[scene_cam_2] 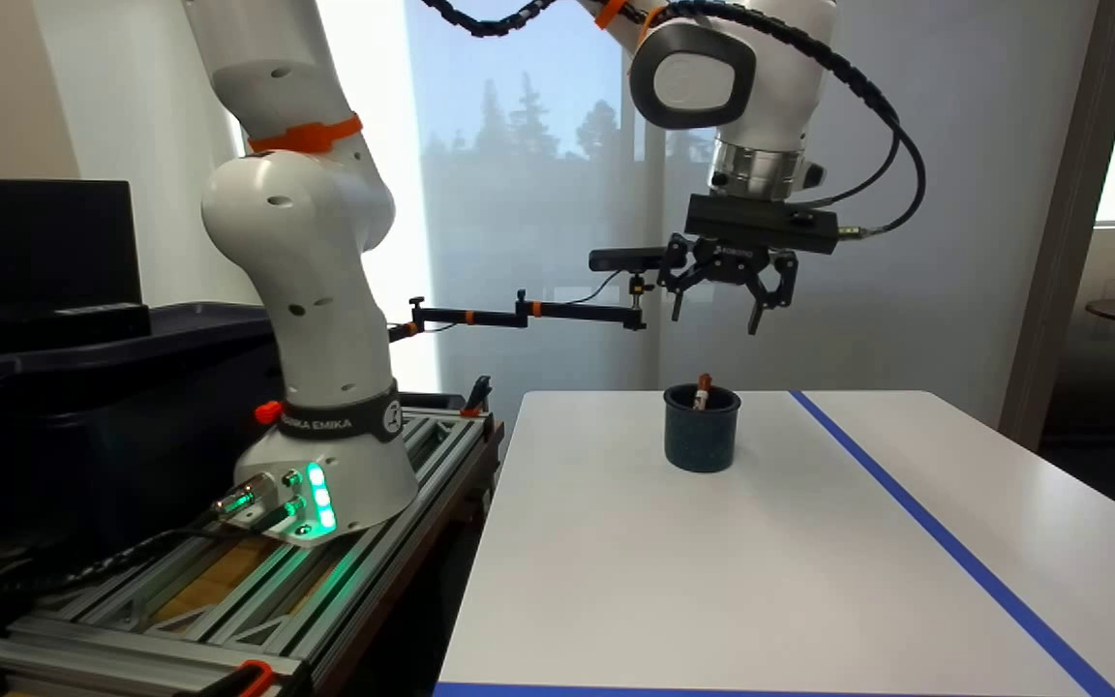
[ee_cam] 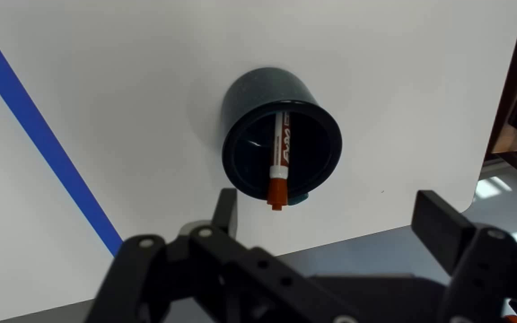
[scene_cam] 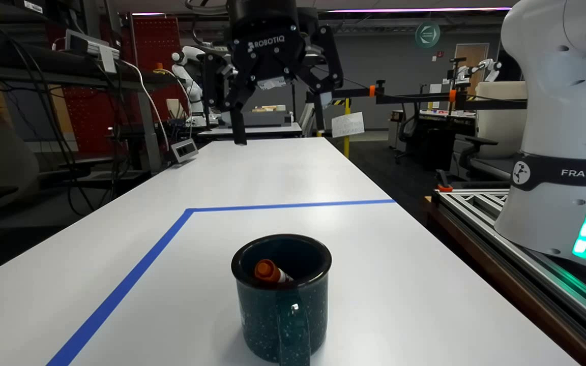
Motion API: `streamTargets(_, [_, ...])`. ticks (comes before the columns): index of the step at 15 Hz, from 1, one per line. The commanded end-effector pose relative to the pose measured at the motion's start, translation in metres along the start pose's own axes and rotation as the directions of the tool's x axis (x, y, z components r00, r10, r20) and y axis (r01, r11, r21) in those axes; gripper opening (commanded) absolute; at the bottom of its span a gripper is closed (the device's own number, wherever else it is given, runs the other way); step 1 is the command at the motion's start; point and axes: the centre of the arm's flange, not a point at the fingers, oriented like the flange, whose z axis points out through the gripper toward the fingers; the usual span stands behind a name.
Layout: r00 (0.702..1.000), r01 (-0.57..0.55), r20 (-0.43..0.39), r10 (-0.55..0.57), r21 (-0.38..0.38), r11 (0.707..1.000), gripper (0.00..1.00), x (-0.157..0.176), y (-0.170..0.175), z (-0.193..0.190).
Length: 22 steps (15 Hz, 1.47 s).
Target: Take the marker out of the cup
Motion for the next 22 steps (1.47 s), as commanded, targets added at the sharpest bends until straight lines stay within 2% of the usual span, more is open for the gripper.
streamTargets(1, [1.000,0.000,-0.004,0.000,0.000,1.000,1.00,-0.001,0.000,0.001])
streamTargets(4, [1.000,-0.005,0.006,0.005,-0.002,1.000,1.00,-0.003,0.003,0.002])
streamTargets(13, [0.998,-0.001,-0.065,0.002,0.012,1.000,1.00,-0.014,0.026,0.012])
streamTargets(18, [0.993,0.025,-0.120,-0.021,0.030,0.999,1.00,0.002,0.024,0.036])
streamTargets(22, [0.987,0.019,-0.157,-0.022,-0.021,1.000,1.00,0.018,0.025,0.056])
